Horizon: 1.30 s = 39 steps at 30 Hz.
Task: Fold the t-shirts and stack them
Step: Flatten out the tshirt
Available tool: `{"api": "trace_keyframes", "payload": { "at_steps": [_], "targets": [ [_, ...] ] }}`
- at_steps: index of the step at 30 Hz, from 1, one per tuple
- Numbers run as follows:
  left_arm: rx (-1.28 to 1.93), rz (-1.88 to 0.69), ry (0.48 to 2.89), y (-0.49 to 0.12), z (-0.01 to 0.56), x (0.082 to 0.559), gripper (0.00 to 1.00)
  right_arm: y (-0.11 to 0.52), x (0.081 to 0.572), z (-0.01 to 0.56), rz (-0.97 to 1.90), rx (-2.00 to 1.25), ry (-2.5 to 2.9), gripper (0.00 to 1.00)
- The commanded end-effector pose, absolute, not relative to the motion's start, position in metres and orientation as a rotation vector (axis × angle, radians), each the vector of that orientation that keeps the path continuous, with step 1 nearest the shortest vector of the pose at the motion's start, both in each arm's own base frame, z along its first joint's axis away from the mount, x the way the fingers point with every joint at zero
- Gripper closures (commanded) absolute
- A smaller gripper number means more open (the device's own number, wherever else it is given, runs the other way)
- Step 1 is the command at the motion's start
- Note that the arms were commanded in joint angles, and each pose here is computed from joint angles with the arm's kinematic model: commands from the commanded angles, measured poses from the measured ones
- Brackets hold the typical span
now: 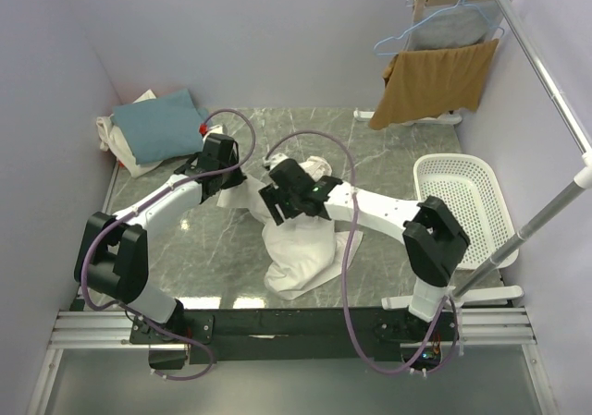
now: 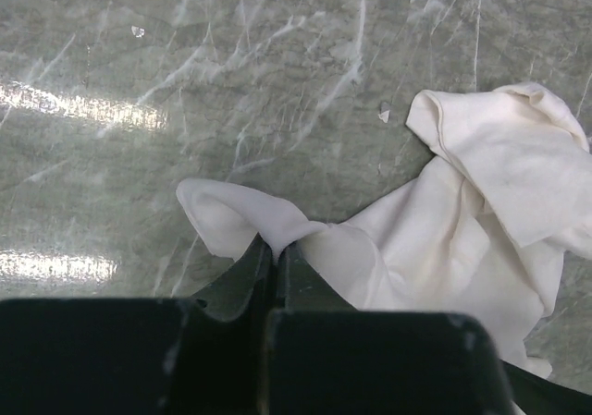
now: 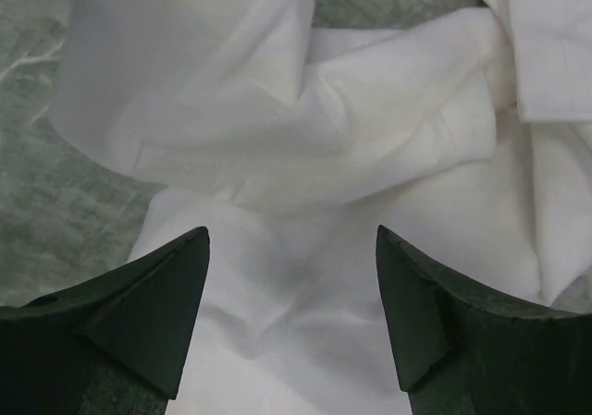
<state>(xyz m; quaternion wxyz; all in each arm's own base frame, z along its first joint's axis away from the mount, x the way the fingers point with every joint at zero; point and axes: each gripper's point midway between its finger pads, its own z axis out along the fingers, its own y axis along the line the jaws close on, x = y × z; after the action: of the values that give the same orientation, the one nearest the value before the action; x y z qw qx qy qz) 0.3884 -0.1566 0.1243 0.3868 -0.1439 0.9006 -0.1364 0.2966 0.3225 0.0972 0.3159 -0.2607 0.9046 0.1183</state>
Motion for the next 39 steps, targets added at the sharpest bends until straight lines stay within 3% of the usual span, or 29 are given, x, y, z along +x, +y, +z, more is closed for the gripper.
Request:
{"api": "trace_keyframes", "payload": {
  "at_steps": [1,11,27,30,32,33,34,36,39],
  "targets": [
    [-0.331,-0.402,2.238,-0.165,0.146,0.402,0.99,0.319,0.311,0.105,-0.026,-0.884,2.207,0.21],
    [-0.331,-0.411,2.233,-0.163,0.150,0.404,0.99,0.336,0.290,0.101,-0.059,-1.030,2.075,0.19],
    [-0.318,-0.469,2.234,-0.170,0.156,0.399,0.99,0.387,0.321,0.097,-0.043,-1.045,1.972,0.18],
    [-0.318,-0.475,2.239,-0.170,0.156,0.397,0.99,0.389,0.333,0.090,-0.086,-1.026,1.961,0.26],
    [-0.314,-0.481,2.232,-0.171,0.158,0.397,0.99,0.388,0.342,0.084,-0.114,-1.008,1.977,0.40],
    [-0.315,-0.482,2.227,-0.171,0.161,0.396,0.99,0.387,0.345,0.082,-0.118,-1.000,1.989,0.49],
    [-0.315,-0.481,2.225,-0.170,0.162,0.396,0.99,0.386,0.349,0.083,-0.125,-0.985,1.993,0.73],
    [-0.316,-0.469,2.225,-0.168,0.163,0.396,0.99,0.379,0.355,0.091,-0.154,-0.933,1.985,0.97],
    [-0.322,-0.448,2.220,-0.164,0.164,0.397,0.99,0.360,0.354,0.110,-0.187,-0.871,1.956,1.00]
  ]
}}
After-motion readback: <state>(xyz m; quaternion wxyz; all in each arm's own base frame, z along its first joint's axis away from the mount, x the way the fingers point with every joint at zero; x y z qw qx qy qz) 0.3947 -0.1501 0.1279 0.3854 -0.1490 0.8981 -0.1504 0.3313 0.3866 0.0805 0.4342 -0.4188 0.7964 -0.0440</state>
